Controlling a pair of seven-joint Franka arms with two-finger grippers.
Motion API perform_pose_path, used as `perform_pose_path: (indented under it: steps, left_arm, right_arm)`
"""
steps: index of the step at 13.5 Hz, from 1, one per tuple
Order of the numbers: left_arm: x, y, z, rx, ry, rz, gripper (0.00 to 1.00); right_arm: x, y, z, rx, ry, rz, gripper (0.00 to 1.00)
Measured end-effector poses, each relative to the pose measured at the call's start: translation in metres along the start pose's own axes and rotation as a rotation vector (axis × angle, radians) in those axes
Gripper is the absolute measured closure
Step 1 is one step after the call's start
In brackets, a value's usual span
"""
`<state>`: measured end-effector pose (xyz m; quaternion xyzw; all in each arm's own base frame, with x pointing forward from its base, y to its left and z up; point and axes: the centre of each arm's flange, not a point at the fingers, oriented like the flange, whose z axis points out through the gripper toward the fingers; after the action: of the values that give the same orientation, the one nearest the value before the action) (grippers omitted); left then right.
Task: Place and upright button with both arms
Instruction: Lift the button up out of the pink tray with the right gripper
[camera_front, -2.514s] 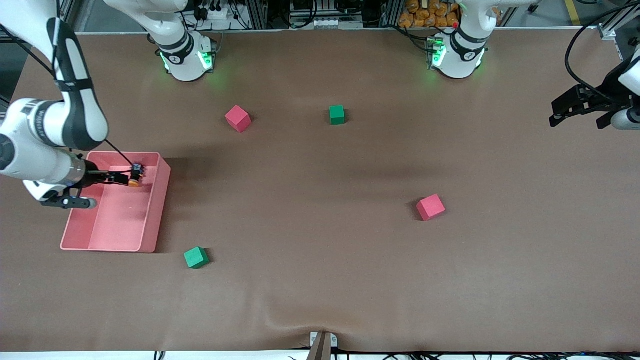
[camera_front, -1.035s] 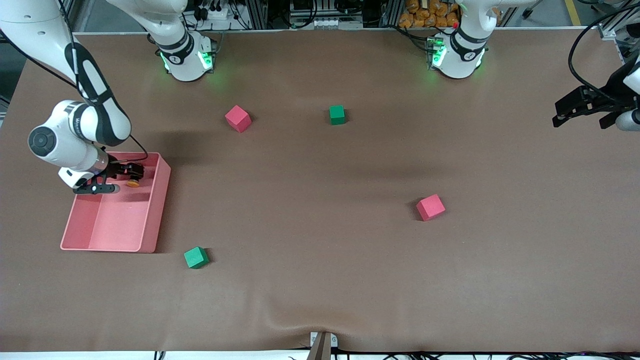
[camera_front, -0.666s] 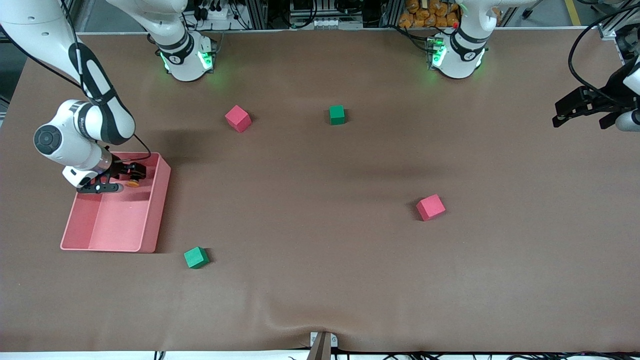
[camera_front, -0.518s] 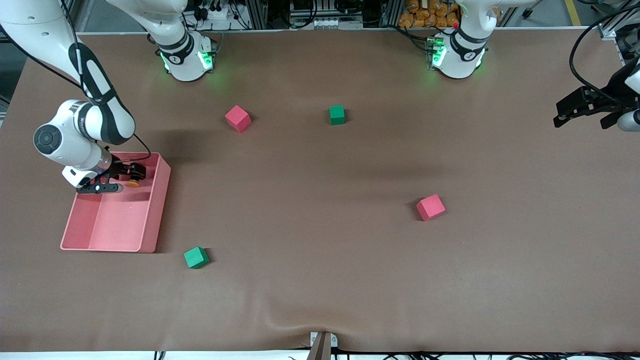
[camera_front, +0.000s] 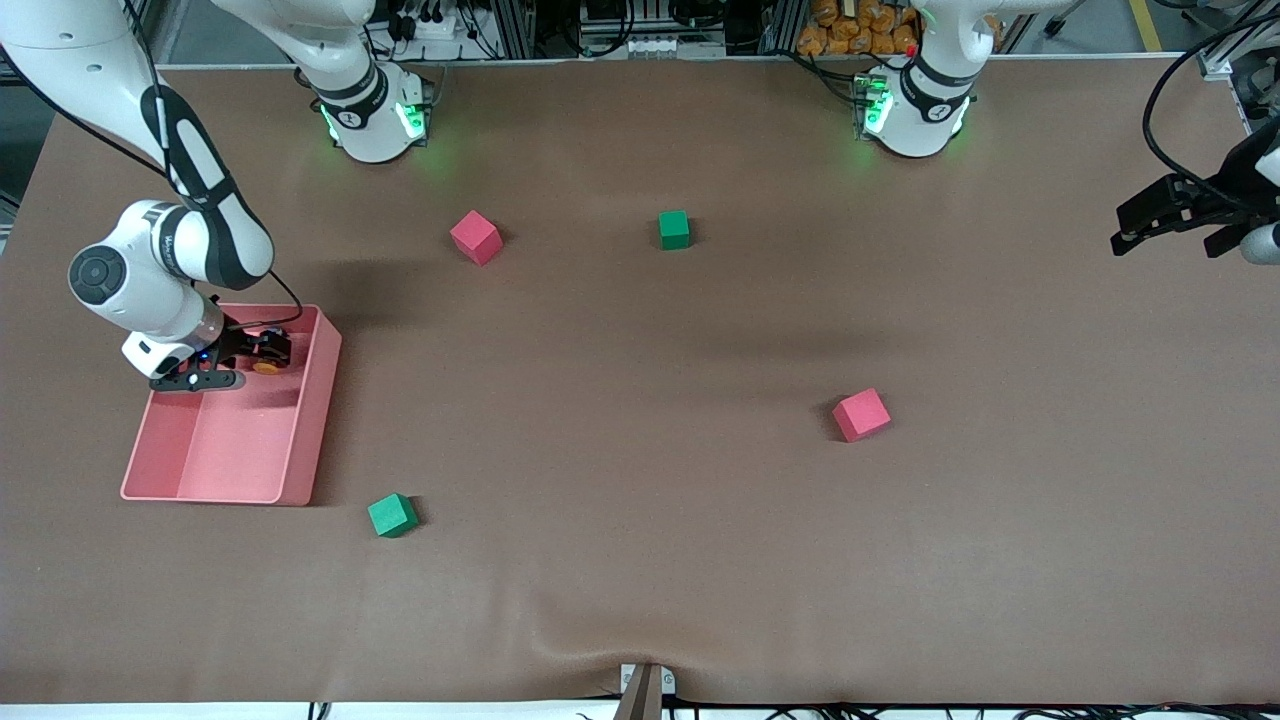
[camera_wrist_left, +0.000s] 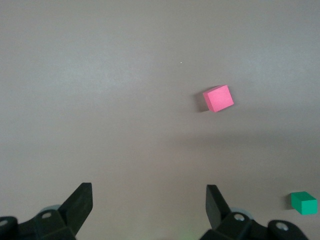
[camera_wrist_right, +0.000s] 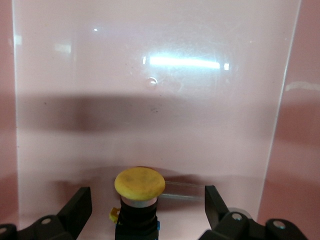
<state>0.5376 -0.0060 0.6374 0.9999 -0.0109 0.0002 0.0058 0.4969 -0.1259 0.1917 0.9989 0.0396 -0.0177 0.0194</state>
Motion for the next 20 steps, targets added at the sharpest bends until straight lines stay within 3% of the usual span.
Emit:
perform_pose_path:
  steps: [5,20]
  left_arm:
    - [0.000,-0.002,0.003,0.000,-0.006,-0.005,0.00]
    - [0.001,-0.001,0.011,0.000,-0.023,-0.002,0.00]
  right_arm:
    - [-0.001,0.001,0.001,0.001,-0.006,0.001,0.00]
    - [-0.022,-0.008,0.016,0.050,-0.187,0.038,0.00]
